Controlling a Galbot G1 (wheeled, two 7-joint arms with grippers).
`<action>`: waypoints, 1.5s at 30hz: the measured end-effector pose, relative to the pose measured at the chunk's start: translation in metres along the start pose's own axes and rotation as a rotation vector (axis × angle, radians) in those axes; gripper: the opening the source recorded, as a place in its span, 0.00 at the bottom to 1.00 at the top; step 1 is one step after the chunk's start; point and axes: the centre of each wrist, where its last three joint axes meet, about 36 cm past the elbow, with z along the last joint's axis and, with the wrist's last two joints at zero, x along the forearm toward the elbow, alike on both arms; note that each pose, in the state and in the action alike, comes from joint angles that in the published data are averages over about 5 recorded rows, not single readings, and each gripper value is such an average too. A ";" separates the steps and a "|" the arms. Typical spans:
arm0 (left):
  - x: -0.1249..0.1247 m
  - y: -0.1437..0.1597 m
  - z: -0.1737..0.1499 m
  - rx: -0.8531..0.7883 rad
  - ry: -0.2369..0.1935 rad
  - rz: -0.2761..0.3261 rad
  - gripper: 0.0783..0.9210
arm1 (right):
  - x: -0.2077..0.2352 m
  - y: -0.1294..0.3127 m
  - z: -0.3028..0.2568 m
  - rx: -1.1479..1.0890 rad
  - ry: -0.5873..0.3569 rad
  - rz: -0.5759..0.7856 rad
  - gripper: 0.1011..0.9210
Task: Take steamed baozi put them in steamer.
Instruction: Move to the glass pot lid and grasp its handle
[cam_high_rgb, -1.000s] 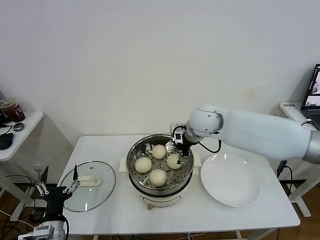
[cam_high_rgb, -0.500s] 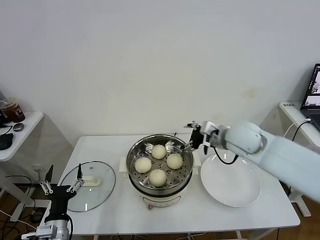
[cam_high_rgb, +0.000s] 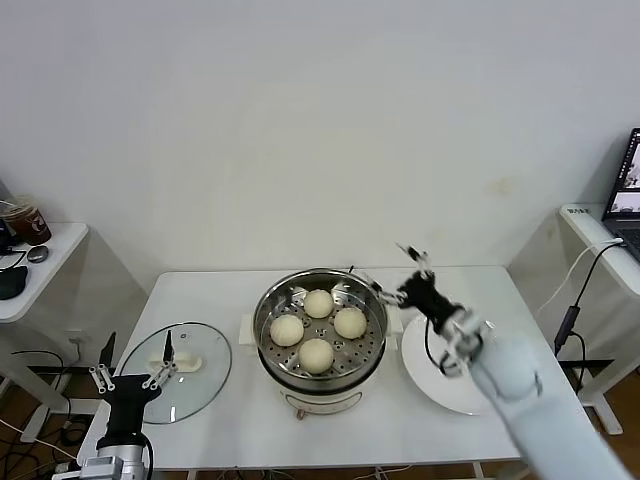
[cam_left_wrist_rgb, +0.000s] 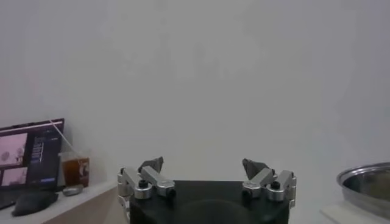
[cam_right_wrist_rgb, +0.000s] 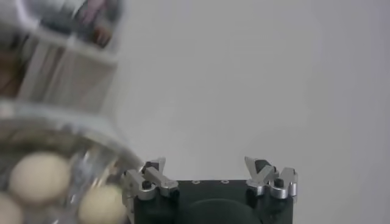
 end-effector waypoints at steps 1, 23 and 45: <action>0.000 0.000 0.001 -0.019 0.001 0.000 0.88 | 0.012 0.006 0.008 -0.022 -0.005 0.030 0.88; -0.006 0.081 0.074 -1.139 -0.066 0.307 0.88 | 0.201 0.064 0.041 -0.181 0.159 0.520 0.88; -0.072 0.113 0.138 -1.507 -0.073 0.531 0.88 | 0.217 0.085 0.028 -0.204 0.176 0.582 0.88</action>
